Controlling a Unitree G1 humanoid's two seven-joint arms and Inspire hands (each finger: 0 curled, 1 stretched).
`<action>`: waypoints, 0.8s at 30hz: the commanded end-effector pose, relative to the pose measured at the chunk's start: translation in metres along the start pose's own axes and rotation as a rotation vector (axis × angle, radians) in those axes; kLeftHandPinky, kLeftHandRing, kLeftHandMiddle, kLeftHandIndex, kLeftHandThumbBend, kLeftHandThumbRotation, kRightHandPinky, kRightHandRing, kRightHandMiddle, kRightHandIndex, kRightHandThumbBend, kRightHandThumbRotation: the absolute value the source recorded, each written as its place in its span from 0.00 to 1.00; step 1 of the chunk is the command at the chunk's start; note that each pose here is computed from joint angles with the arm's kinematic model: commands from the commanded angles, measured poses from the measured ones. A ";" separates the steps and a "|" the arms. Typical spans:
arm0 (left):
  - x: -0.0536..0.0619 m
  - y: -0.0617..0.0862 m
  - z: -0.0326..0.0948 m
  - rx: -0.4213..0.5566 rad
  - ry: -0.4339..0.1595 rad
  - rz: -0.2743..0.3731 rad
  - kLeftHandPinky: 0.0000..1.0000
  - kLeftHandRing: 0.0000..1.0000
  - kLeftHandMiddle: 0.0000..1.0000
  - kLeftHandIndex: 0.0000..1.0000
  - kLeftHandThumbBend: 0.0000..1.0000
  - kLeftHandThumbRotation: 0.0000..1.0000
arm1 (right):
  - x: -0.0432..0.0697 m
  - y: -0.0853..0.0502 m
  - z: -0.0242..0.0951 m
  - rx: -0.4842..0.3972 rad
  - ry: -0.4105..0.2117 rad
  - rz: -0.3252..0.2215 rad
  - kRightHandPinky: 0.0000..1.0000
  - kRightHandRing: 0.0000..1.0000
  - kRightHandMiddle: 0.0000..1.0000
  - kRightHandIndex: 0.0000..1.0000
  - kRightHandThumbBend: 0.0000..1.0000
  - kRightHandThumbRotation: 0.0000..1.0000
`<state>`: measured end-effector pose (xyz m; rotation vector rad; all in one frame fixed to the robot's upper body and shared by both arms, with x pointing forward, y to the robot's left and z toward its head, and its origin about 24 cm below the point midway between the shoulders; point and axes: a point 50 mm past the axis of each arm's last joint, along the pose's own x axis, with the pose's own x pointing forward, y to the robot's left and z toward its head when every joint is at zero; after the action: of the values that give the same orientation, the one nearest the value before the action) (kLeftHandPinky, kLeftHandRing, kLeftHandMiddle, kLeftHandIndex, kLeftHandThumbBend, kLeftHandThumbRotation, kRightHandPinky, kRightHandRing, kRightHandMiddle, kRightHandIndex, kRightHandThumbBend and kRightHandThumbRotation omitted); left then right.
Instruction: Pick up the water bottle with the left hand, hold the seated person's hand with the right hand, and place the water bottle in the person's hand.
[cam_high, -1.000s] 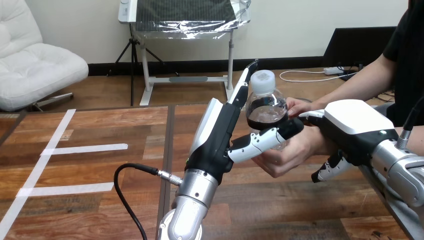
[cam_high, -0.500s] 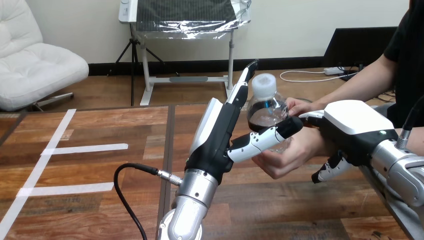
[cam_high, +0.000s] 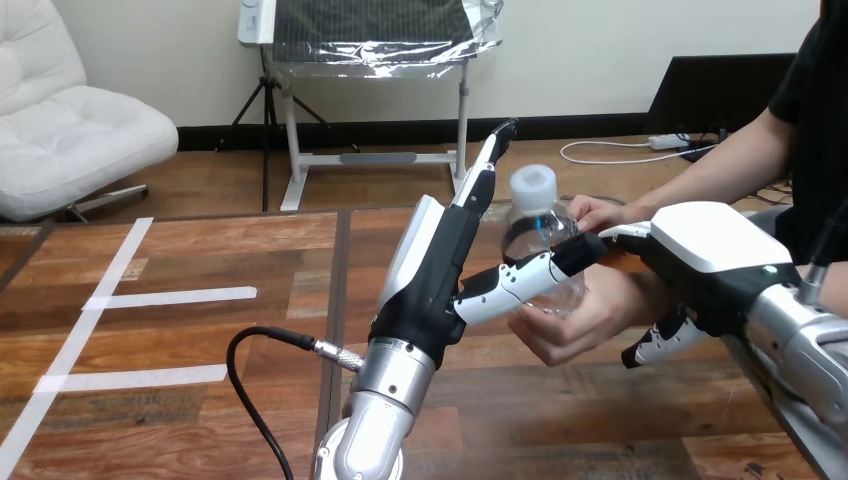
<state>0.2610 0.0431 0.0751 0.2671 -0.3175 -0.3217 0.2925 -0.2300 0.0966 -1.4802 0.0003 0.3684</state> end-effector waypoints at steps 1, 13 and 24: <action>0.004 0.002 0.019 -0.052 -0.080 0.049 1.00 1.00 1.00 1.00 0.99 0.74 | -0.009 -0.029 0.004 0.056 -0.031 -0.171 0.77 0.84 0.87 0.83 0.86 0.01; -0.008 0.006 0.022 -0.112 -0.123 0.117 1.00 1.00 1.00 1.00 0.88 0.77 | -0.036 -0.033 0.024 0.203 -0.090 -0.305 0.76 0.85 0.87 0.83 0.74 0.00; -0.024 0.009 0.025 -0.161 -0.184 0.169 1.00 1.00 1.00 1.00 0.76 0.85 | -0.056 -0.026 0.043 0.322 -0.105 -0.444 0.73 0.84 0.87 0.83 0.59 0.02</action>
<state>0.2382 0.0550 0.0670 0.1556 -0.3353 -0.2586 0.2467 -0.2136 0.1157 -1.2007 -0.1808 0.2042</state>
